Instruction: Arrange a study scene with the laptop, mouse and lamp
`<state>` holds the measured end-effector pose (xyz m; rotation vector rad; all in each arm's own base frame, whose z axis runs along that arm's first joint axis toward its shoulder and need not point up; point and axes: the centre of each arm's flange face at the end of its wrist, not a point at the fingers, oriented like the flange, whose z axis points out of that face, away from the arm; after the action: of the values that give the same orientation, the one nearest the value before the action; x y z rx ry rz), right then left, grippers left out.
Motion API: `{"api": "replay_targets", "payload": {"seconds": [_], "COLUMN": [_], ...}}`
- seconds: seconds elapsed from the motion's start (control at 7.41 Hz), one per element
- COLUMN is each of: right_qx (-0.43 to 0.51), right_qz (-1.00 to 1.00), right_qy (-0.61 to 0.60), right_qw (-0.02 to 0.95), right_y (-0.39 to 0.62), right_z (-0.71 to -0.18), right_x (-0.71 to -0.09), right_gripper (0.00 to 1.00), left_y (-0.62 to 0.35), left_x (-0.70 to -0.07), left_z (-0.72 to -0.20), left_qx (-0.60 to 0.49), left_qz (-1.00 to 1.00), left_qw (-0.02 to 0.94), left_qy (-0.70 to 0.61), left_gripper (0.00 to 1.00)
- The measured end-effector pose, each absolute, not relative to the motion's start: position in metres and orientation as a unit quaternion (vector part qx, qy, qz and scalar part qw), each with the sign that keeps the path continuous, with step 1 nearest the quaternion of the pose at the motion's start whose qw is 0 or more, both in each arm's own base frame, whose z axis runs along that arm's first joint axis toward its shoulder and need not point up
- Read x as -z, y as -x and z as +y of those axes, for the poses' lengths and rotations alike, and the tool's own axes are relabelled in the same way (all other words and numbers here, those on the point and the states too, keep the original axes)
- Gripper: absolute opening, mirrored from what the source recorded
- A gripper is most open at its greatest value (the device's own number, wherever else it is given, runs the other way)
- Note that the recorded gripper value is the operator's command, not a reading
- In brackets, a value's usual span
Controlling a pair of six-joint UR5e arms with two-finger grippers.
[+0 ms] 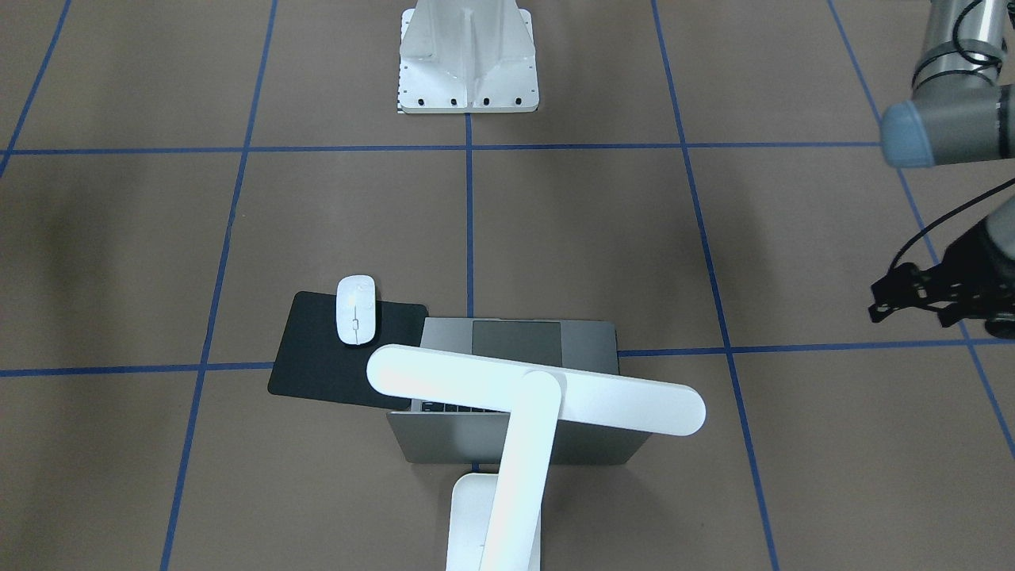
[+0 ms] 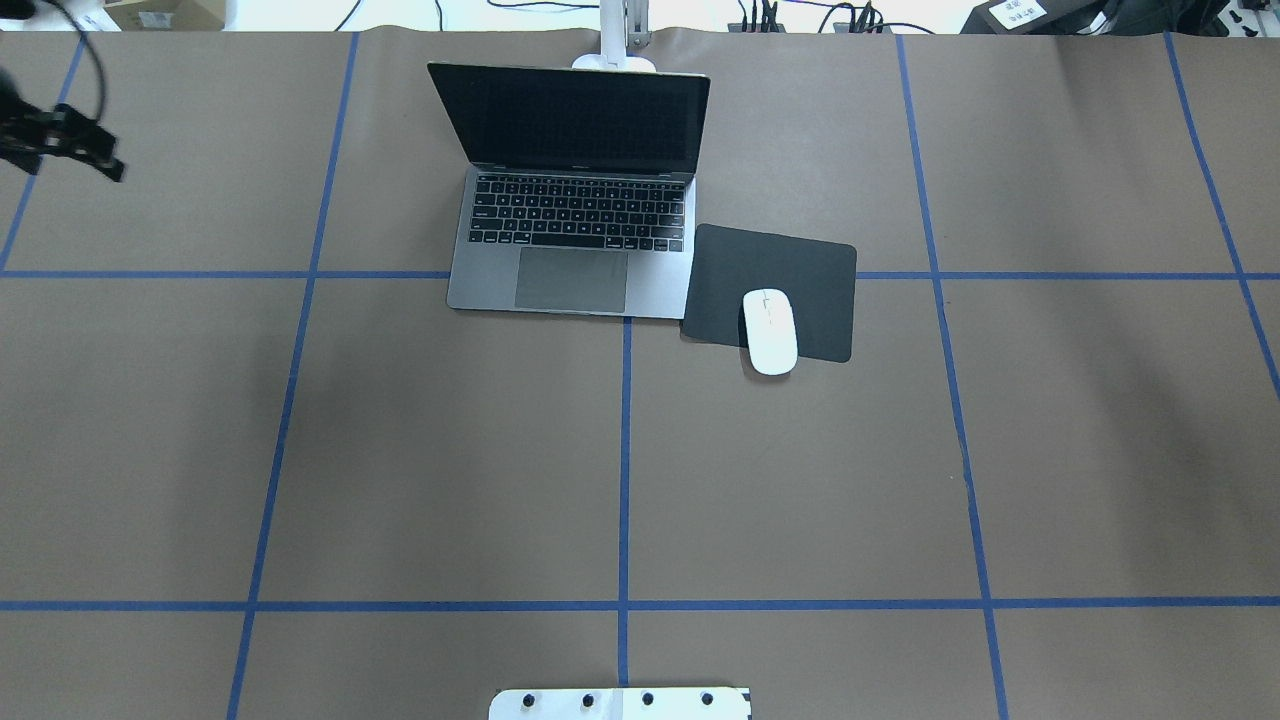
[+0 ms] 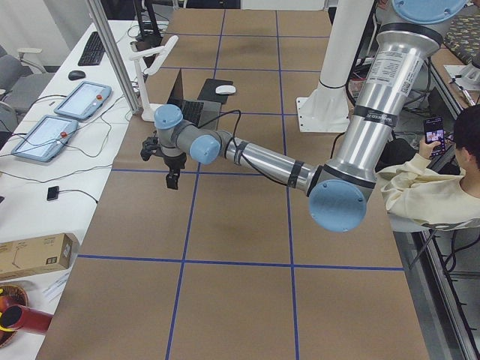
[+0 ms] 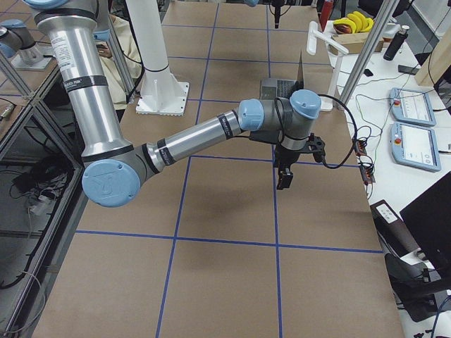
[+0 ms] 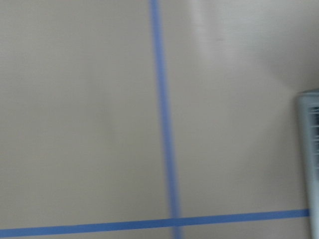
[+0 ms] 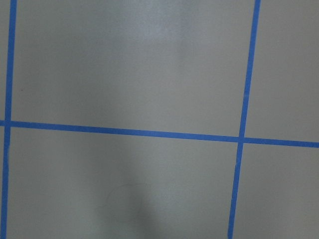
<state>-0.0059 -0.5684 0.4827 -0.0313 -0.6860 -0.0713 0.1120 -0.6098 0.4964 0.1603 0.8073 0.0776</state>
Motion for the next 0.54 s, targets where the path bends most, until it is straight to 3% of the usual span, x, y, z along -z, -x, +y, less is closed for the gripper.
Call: {"api": "replay_targets", "payload": {"seconds": [0.54], "right_qx": [0.024], "right_qz": [-0.336], "right_qy": [0.028], "right_qw": [0.941], "right_y": [-0.007], "right_z": [-0.554], "right_x": [-0.505], "right_gripper": [1.0], "left_y": [0.036], "left_x": [-0.652], "left_z": [-0.577], "left_qx": [-0.109], "left_qz": [0.361], "left_qw": [0.923], "left_qy": [-0.081], "left_gripper": [1.0]}}
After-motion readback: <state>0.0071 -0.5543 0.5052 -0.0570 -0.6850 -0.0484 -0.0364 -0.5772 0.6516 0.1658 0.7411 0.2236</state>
